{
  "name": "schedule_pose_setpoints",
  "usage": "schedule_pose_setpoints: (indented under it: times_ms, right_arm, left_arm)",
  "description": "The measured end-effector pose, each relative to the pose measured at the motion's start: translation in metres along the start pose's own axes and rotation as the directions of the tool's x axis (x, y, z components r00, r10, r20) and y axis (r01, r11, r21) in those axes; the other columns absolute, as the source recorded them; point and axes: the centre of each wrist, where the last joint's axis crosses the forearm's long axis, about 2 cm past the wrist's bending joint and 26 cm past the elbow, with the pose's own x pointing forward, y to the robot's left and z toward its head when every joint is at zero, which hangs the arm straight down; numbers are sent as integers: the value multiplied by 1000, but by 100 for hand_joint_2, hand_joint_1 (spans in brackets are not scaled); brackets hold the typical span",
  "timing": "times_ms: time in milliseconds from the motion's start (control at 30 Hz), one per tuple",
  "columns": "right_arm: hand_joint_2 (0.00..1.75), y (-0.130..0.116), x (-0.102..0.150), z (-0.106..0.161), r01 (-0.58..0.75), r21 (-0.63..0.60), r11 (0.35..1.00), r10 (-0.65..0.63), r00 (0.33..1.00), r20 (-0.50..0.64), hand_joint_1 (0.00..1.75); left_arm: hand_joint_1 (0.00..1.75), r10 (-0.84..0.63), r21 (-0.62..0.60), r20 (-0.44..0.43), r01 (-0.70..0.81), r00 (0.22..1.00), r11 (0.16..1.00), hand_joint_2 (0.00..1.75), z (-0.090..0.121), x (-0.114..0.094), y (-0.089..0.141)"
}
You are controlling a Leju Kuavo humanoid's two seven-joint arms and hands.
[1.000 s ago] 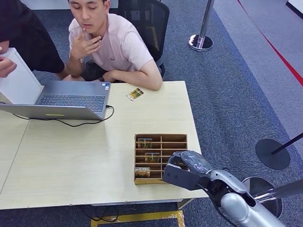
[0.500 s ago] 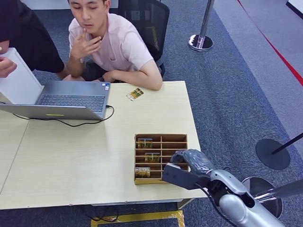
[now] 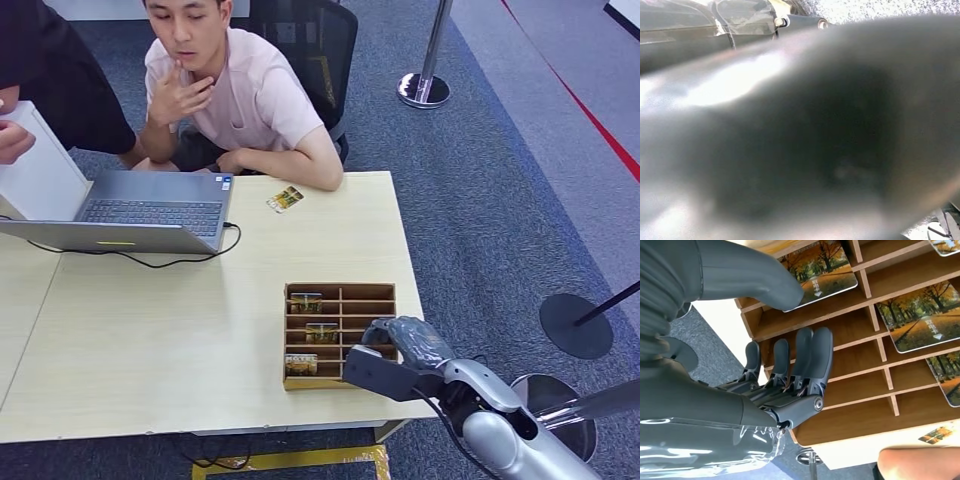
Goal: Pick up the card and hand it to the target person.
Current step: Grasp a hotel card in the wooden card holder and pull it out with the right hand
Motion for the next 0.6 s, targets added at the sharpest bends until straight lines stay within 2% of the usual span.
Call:
schedule_pose_setpoints:
  times_ms: [600]
  right_arm:
    - [175,0,0,0,0,0,1000,0,1000,0,105]
  left_arm:
    - [0,0,-1,0,0,1000,1000,0,0,0,0]
